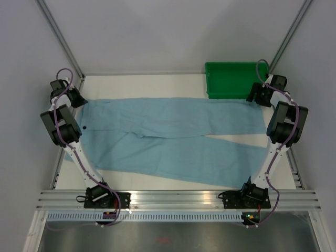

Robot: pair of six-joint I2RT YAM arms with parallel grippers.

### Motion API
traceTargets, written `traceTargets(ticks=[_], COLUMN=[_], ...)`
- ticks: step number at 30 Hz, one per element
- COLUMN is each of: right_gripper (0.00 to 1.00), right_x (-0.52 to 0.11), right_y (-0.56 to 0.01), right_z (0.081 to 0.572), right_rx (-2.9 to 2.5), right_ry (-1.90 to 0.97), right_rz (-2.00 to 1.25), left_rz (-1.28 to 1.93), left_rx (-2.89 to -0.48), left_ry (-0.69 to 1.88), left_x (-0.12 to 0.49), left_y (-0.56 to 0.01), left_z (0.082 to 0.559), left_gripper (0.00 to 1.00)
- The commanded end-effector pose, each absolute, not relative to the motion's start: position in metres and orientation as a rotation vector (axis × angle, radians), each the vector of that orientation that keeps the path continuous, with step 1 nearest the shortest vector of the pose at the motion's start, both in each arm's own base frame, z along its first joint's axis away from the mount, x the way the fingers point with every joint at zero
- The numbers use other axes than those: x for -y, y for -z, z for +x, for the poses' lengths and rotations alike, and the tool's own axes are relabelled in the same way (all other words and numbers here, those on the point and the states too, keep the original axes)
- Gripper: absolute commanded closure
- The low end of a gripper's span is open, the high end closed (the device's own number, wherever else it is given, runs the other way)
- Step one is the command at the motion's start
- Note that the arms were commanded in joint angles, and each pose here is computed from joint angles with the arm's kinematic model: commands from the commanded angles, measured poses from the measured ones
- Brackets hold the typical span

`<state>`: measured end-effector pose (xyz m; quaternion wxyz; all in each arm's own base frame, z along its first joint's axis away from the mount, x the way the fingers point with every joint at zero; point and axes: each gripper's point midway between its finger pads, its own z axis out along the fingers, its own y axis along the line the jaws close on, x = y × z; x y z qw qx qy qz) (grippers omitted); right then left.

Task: Fold and stack the trousers
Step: Fold the trousers

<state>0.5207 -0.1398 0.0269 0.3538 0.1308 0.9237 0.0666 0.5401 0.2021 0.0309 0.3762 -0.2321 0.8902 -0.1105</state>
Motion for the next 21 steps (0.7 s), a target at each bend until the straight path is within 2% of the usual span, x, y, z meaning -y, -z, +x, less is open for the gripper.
traceTargets(ticks=[1,9,15,19,20,21], right_gripper=[0.16,0.28,0.49,0.69,0.93,1.0], right_x=[0.139,0.148,0.14,0.138,0.138,0.138], right_y=[-0.01,0.005,0.011,0.015,0.017,0.018], right_z=[0.529,0.527,0.516,0.507,0.504,0.503], right_rx=[-2.419,-2.481,-2.52,-2.544,-2.55,-2.553], right_ry=[-0.178,-0.106,-0.117,-0.108,-0.104,-0.1], right_rz=[0.321,0.273,0.232,0.208,0.205,0.204], left_rz=[-0.502,-0.477,-0.477,-0.477,-0.476,-0.476], left_rx=[-2.24,-2.24,-2.247,-2.248,-2.247,-2.245], left_ry=[0.332,0.315,0.321,0.319,0.318,0.316], left_x=[-0.193,-0.194,-0.193,-0.194,-0.194,-0.194], left_y=[-0.056,-0.06,-0.06,-0.061,-0.061,-0.062], left_z=[0.546,0.545,0.545,0.545,0.546,0.546], left_gripper=[0.98,0.98,0.98,0.98,0.98,0.98])
